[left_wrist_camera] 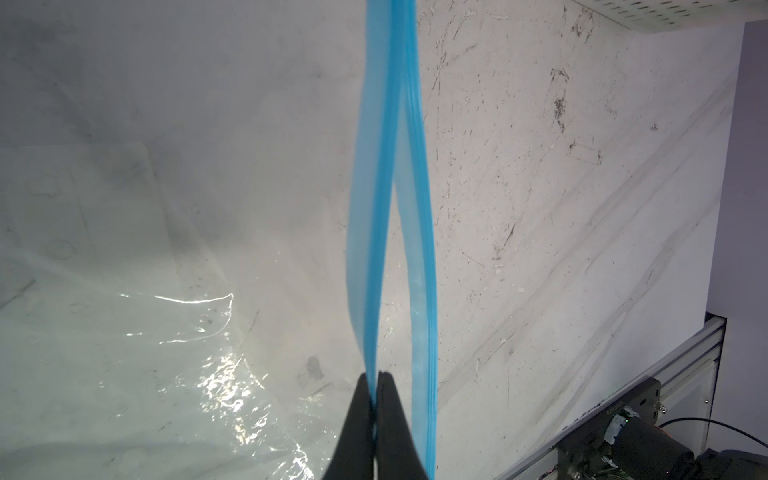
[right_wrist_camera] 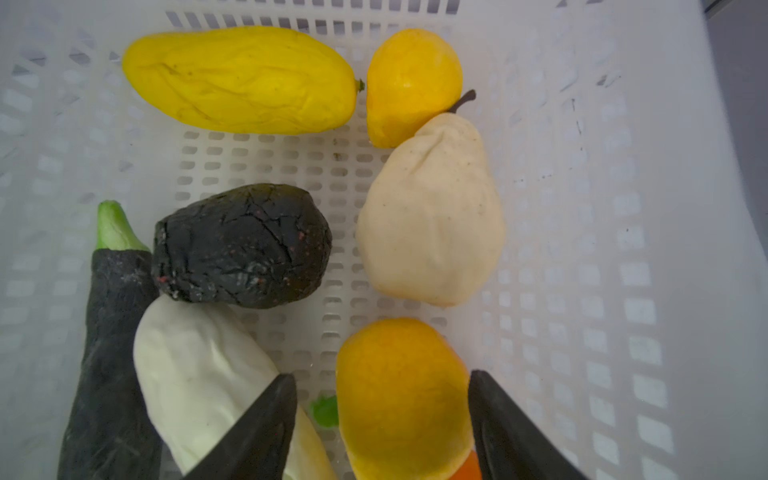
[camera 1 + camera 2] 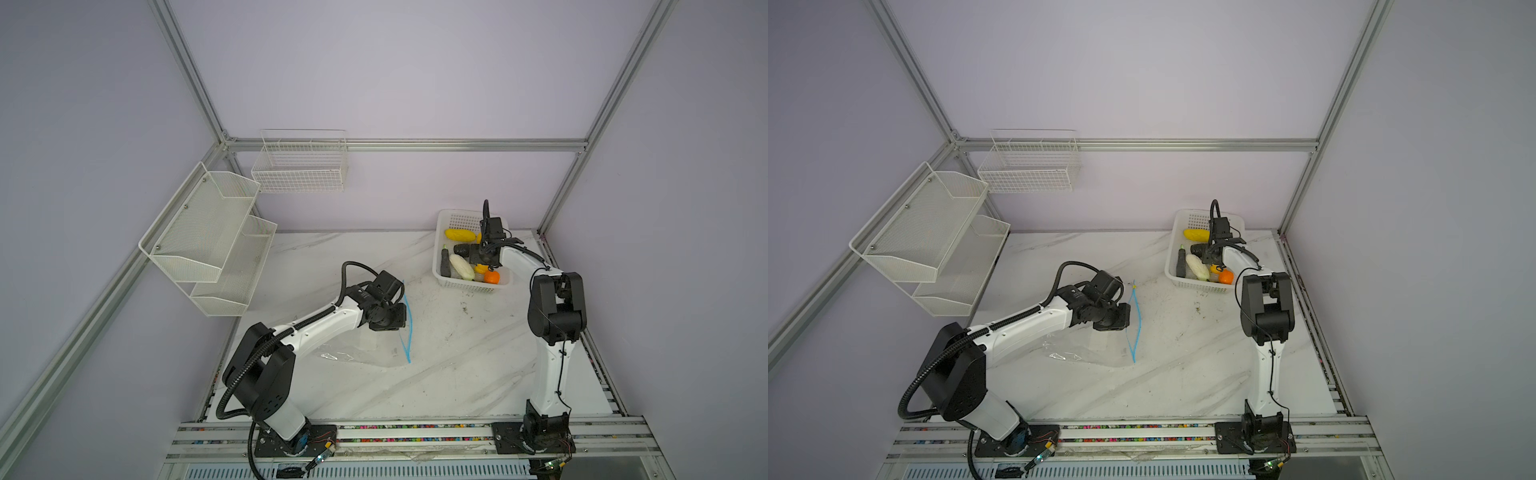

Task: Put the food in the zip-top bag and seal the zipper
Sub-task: 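Release the zipper and reach the right gripper into the food basket, then grasp the yellow-orange peach in the basket with the right gripper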

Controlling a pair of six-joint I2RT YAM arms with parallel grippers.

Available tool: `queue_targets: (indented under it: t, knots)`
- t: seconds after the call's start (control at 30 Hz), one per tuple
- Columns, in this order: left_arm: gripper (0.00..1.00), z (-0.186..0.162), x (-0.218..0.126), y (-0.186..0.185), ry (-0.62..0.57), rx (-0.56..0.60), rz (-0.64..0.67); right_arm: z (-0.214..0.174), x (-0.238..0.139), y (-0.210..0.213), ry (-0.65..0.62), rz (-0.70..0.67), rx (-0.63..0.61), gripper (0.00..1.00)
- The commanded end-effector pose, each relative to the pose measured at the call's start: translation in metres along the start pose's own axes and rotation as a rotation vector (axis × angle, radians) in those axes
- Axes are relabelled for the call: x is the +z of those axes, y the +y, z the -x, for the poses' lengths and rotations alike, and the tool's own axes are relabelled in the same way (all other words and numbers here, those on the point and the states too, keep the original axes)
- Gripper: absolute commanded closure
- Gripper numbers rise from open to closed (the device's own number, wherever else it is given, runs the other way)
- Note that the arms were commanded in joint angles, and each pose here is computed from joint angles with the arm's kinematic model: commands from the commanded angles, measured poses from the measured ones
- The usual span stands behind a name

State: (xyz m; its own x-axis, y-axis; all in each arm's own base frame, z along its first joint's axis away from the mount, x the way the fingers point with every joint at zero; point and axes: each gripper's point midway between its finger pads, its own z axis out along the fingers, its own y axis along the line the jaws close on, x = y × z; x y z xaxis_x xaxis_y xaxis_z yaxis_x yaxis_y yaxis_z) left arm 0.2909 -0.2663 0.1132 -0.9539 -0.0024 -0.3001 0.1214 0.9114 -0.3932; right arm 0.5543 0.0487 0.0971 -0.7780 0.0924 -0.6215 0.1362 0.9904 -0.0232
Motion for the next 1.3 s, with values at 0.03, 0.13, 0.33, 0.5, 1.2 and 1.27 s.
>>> queue_targets:
  t: [0.03,0.13,0.33,0.5,1.2,1.27]
  knots:
    - [1.0,0.022,-0.013,-0.02,-0.062,0.012,-0.06,-0.009,0.009,0.001,0.044,0.001,-0.018,0.25]
    - [1.0,0.022,-0.013,-0.02,-0.062,0.012,-0.058,-0.015,0.011,-0.001,0.062,-0.007,-0.022,0.25]
    - [1.0,0.022,-0.014,-0.02,-0.062,0.014,-0.059,-0.03,0.014,-0.01,0.101,-0.054,-0.023,0.21]
    - [1.0,0.021,-0.013,-0.02,-0.059,0.018,-0.061,-0.039,0.021,-0.009,0.123,-0.048,-0.022,0.21]
    - [1.0,0.022,-0.013,-0.022,-0.058,0.011,-0.065,-0.022,0.023,0.002,0.075,-0.001,-0.025,0.35]
    - [1.0,0.022,-0.013,-0.021,-0.059,0.011,-0.064,-0.019,0.021,0.003,0.067,0.004,-0.022,0.38]
